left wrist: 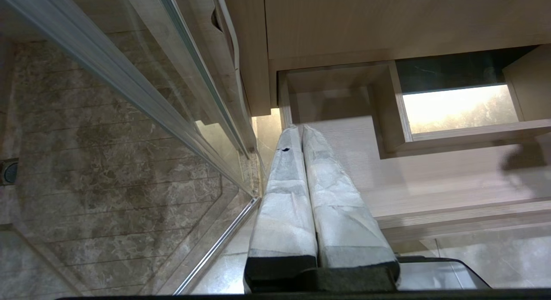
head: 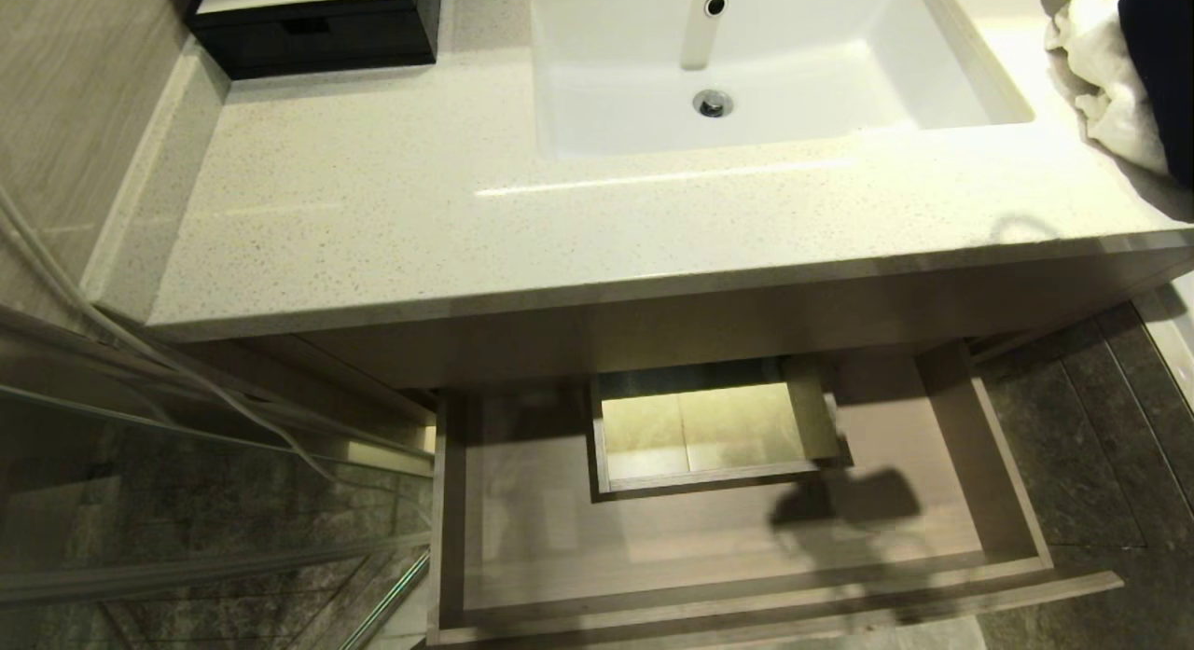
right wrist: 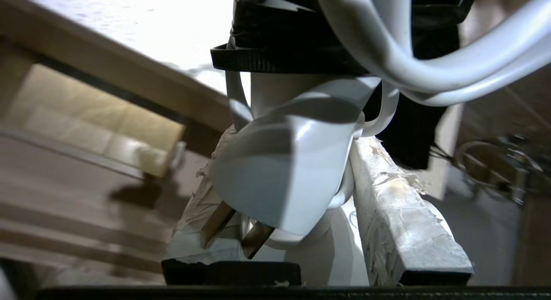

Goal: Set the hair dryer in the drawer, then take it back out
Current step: Place it on the countertop

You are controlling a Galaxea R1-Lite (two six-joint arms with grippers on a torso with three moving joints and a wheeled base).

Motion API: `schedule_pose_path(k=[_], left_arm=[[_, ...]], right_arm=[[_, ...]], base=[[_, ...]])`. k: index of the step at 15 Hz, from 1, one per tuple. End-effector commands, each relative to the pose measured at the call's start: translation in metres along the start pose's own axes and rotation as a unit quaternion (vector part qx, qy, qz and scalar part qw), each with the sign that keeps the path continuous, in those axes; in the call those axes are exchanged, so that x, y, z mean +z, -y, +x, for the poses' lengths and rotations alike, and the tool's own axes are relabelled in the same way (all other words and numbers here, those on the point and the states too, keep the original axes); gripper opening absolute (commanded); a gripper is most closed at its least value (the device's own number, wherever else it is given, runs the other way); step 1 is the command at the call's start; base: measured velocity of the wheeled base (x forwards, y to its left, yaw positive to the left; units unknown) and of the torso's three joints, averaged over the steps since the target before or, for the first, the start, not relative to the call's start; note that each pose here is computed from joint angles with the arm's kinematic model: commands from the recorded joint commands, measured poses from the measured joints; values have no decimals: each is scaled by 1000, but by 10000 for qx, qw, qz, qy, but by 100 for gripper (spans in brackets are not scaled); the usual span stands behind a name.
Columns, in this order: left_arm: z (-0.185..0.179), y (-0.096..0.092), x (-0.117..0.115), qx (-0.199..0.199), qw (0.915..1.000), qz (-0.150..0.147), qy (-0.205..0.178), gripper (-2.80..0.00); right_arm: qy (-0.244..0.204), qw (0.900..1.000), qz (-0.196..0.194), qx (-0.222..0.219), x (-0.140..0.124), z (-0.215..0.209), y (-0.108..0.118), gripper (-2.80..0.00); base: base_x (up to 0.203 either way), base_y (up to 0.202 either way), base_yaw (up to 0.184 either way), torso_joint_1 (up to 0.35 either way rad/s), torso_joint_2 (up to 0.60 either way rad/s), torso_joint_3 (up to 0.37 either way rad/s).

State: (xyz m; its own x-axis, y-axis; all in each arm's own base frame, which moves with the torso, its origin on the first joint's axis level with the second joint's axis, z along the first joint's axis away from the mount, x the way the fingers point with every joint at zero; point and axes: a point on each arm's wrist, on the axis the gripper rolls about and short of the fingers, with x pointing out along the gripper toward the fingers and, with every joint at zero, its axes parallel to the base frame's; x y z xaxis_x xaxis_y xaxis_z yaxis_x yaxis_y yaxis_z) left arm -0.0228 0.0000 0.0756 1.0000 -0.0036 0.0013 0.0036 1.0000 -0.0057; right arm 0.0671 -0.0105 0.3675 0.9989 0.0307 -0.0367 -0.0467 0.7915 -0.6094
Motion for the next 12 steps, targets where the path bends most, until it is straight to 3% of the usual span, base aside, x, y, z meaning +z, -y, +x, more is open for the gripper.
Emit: schedule_pose_path(k=[1,5,12], left_arm=[[0,0,0,4,10000,-2,-1,-280],[0,0,0,3,10000,-2,1,-280],[0,0,0,3,10000,-2,1,-280]], right_arm=[[21,9967,62,811,1,30,-5,-280],[7,9876,76,1569,9,87,-11,-280],[22,9787,-309,2028,19,173,-19,-280]], base=[[0,0,0,0,0,0],[0,0,0,0,0,0],[0,0,0,0,0,0]])
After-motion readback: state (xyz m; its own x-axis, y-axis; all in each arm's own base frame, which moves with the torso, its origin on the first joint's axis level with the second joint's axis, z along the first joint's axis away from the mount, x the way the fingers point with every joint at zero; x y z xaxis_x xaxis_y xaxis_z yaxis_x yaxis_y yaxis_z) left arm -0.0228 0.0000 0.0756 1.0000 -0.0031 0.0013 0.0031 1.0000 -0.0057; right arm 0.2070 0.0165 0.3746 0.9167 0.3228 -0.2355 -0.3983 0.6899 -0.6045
